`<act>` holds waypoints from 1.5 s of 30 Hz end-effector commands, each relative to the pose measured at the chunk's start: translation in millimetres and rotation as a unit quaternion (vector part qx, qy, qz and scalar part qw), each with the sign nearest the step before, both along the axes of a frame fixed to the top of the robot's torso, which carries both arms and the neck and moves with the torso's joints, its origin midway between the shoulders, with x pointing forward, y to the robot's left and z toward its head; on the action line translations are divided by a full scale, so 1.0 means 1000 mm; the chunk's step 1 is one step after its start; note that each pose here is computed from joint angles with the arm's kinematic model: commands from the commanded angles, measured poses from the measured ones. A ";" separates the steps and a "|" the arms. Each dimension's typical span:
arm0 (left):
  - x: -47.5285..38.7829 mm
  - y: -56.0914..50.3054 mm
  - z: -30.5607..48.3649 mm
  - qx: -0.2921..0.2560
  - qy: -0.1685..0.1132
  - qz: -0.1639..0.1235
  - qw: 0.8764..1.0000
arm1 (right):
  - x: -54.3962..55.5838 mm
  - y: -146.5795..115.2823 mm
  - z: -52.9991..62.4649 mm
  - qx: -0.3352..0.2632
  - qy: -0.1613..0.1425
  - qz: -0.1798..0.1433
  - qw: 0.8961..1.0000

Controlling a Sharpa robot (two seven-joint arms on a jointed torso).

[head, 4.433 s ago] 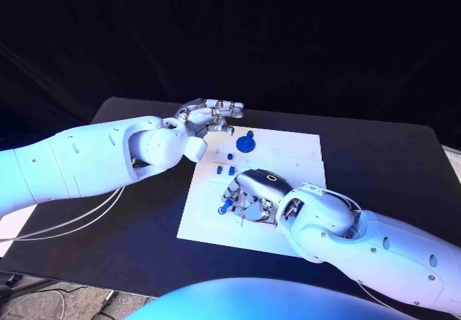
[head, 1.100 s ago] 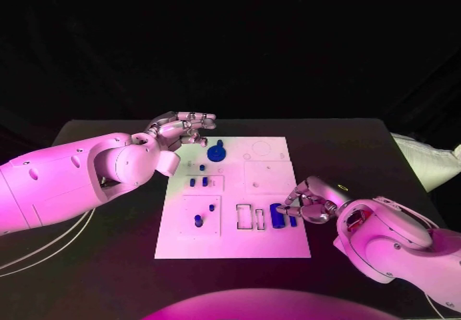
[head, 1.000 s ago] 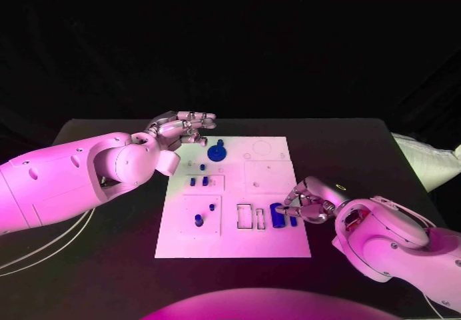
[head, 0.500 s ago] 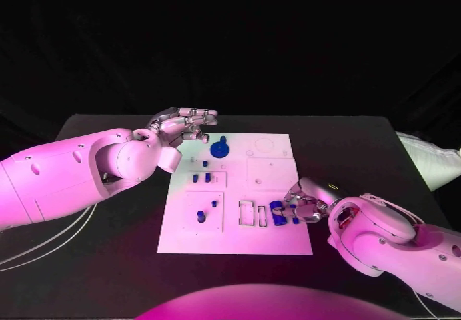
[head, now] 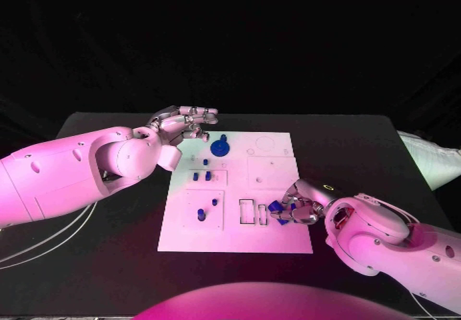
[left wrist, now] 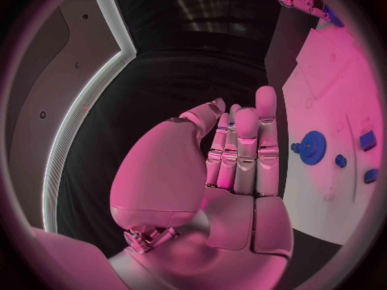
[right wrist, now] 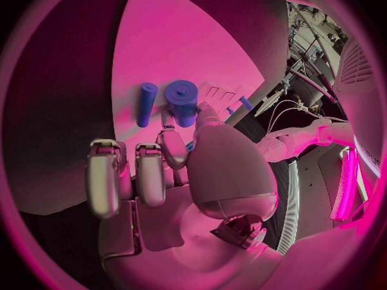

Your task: Assemble the parts on the task board

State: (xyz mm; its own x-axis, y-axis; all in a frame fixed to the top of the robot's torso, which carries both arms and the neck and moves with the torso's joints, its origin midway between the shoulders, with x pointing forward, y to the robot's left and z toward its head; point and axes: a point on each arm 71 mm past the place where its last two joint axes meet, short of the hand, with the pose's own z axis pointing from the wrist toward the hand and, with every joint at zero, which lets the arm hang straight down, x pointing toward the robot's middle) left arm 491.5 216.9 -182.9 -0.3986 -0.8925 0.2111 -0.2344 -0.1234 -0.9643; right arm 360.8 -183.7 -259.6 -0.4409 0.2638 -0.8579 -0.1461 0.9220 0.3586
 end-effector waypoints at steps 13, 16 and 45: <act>-0.0012 -0.003 0.0009 -0.005 -0.002 -0.013 1.000 | -0.006 0.005 0.012 0.072 -0.030 -0.038 0.996; -0.0011 -0.003 0.0009 -0.005 -0.002 -0.013 1.000 | -0.007 0.007 0.018 0.085 -0.035 -0.041 0.995; -0.0007 -0.007 -0.0008 -0.006 0.000 -0.018 1.000 | -0.004 0.047 0.005 0.064 0.034 0.016 0.997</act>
State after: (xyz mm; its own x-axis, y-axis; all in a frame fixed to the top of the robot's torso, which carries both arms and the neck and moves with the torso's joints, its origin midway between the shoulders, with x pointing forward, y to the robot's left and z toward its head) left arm 491.4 212.7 -184.5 -0.4111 -0.8856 0.2162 -0.2415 -0.1229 -0.9626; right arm 357.7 -137.8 -252.4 -0.4866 0.4072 -0.7729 -0.1236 0.8438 0.5223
